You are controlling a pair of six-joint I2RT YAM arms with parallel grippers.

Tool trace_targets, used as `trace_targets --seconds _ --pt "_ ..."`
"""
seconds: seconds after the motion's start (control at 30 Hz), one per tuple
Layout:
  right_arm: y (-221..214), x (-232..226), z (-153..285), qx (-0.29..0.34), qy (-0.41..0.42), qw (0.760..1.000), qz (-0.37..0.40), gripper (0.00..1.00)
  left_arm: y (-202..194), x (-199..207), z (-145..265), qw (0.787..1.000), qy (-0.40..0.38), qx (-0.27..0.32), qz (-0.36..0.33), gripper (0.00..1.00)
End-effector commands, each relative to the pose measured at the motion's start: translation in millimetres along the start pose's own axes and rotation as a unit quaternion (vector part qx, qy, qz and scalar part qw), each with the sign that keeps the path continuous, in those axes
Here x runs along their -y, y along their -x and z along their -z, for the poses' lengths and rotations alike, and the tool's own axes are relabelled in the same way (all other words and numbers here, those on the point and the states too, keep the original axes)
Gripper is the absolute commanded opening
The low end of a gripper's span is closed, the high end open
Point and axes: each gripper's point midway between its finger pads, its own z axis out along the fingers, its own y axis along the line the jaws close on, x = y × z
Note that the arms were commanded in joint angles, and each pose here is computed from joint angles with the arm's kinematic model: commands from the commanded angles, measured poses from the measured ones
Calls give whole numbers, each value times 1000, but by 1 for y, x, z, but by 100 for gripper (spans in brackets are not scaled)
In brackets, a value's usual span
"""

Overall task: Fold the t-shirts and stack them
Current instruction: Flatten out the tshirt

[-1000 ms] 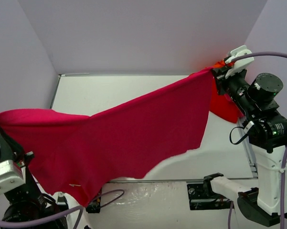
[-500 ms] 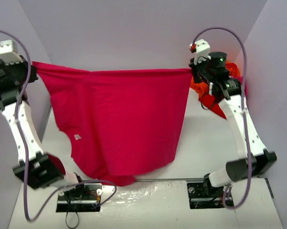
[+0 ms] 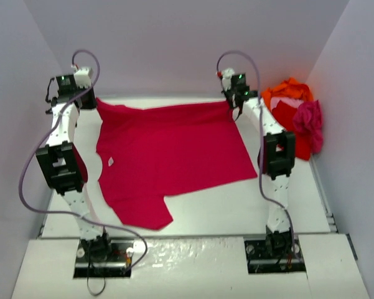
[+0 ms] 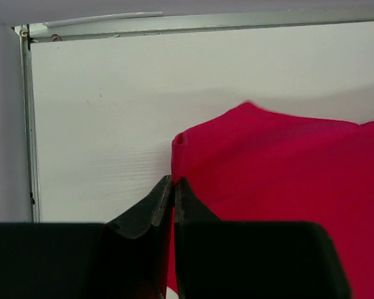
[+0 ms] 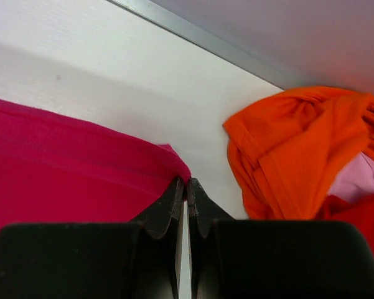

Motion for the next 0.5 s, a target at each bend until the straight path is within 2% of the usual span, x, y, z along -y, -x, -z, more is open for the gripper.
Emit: trace_targets --seconds 0.0,0.27,0.47 --pt "20 24 -16 26 -48 999 4 0 46 -1 13 997 34 41 -59 0" --pt "13 16 -32 20 -42 999 12 0 36 9 -10 995 40 11 -85 0" --pt "21 22 -31 28 -51 998 20 0 45 12 -2 994 45 15 -95 0"
